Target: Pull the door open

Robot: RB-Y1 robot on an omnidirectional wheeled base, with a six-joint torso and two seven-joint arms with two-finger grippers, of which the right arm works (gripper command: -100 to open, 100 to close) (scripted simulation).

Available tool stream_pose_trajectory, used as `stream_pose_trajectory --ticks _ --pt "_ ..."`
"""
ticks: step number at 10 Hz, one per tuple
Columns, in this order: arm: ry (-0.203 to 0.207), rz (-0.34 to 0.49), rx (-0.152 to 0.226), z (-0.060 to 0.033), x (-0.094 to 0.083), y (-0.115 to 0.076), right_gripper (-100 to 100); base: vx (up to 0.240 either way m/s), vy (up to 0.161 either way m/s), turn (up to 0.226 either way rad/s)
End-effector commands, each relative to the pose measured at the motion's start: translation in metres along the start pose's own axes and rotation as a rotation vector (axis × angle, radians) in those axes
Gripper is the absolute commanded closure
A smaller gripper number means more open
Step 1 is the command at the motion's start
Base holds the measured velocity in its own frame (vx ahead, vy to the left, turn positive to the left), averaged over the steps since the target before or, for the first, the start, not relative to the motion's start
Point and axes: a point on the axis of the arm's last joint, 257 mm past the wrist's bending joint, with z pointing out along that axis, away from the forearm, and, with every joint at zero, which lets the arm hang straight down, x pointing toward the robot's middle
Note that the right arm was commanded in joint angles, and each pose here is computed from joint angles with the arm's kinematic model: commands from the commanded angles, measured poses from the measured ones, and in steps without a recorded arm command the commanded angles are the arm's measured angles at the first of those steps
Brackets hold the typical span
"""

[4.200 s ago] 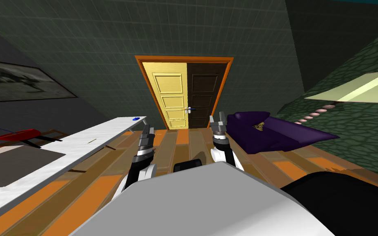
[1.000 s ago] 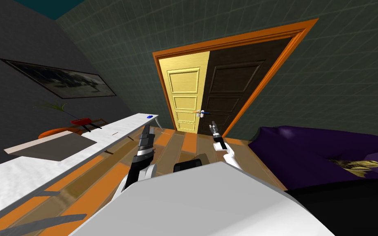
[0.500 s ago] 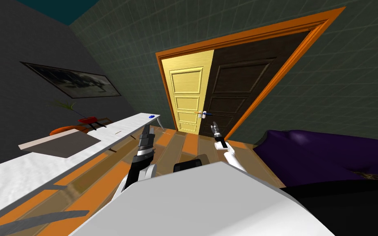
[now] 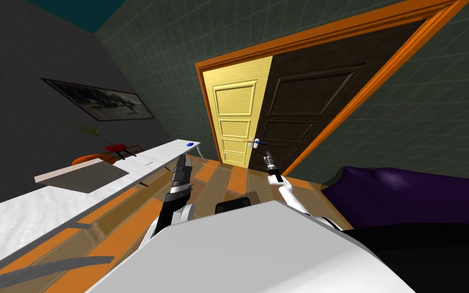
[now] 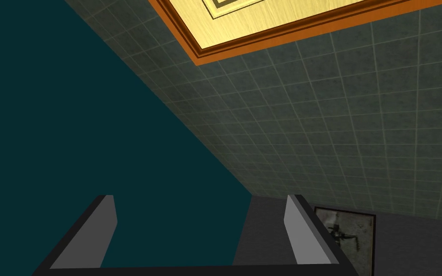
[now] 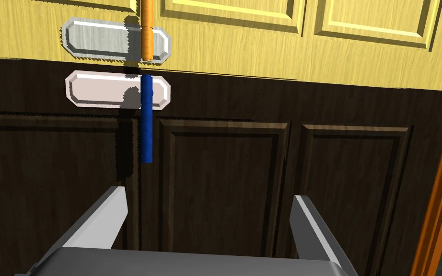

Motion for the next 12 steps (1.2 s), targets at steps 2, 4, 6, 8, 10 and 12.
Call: stream_pose_trajectory --ticks 2,4,6,8,10,12 --pt "-0.040 -0.007 0.026 0.0068 -0.026 -0.011 -100 0.082 -0.016 0.112" --pt "-0.060 -0.010 0.050 0.0066 -0.037 -0.021 -100 0.059 -0.015 0.042" --pt "-0.079 -0.012 0.068 0.0070 -0.048 -0.028 -100 0.044 -0.008 0.045" --pt "-0.097 -0.013 0.082 0.0081 -0.058 -0.033 -100 0.048 -0.008 0.048" --pt "-0.133 -0.014 0.106 0.0096 -0.078 -0.041 -100 0.089 -0.021 0.109" --pt "-0.167 -0.014 0.123 0.0118 -0.095 -0.046 -100 0.095 -0.028 0.084"
